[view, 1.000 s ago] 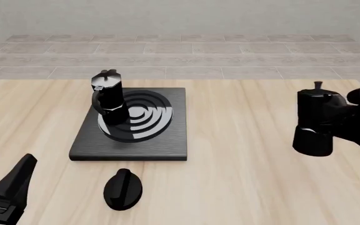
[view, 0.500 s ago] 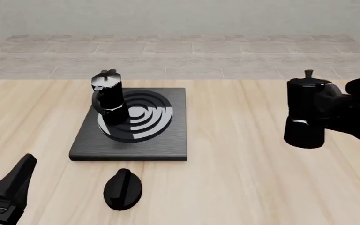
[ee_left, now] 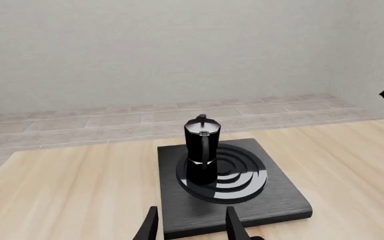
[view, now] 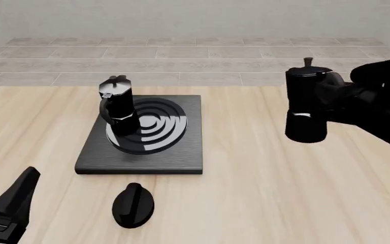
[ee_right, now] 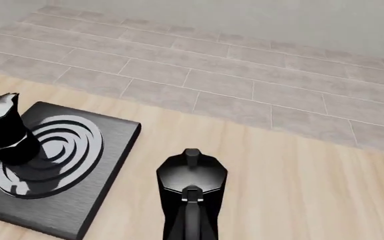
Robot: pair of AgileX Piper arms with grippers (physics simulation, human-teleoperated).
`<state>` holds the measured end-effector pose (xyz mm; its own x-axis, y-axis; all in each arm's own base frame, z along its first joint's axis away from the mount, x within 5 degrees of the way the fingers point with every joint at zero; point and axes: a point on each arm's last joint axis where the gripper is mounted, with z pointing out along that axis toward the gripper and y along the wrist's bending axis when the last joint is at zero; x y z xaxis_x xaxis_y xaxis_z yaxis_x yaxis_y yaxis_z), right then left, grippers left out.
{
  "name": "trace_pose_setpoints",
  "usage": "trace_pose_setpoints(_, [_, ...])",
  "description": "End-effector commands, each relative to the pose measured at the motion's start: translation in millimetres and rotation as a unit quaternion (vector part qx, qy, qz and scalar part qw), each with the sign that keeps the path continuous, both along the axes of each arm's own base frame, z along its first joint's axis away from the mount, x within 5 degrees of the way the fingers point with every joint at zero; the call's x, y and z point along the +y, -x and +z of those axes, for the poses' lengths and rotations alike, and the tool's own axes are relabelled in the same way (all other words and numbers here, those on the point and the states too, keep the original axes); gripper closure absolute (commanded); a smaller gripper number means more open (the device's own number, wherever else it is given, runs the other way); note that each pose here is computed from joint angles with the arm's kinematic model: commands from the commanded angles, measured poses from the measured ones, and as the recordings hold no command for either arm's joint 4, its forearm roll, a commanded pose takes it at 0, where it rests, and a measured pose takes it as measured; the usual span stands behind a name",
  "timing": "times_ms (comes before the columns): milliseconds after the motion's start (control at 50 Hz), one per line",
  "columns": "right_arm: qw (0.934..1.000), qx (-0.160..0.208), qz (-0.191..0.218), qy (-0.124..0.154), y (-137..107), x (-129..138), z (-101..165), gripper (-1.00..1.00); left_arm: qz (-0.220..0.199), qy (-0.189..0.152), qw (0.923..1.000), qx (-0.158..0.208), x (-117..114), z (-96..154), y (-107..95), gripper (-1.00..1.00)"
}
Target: Put both moka pots on the stove.
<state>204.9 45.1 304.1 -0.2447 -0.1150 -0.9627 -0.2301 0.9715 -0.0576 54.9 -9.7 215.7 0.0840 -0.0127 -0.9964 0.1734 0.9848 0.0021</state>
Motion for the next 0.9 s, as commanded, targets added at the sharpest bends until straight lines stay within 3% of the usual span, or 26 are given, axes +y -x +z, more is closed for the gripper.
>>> trace_pose_setpoints(20, [0.9986, -0.041, 0.031, -0.011, -9, 16, 22, 1.0, 0.0, 0.0, 1.0, 0.0, 0, 0, 0, -1.0])
trace_pose_setpoints(340, [0.9945, -0.064, 0.077, -0.033, -26, 46, 24, 1.0, 0.0, 0.0, 1.0, 0.0, 0, 0, 0, -1.0])
trace_pose_setpoints(900, [0.9829, -0.083, 0.161, -0.033, -54, 111, 25, 1.0, 0.0, 0.0, 1.0, 0.0, 0, 0, 0, -1.0])
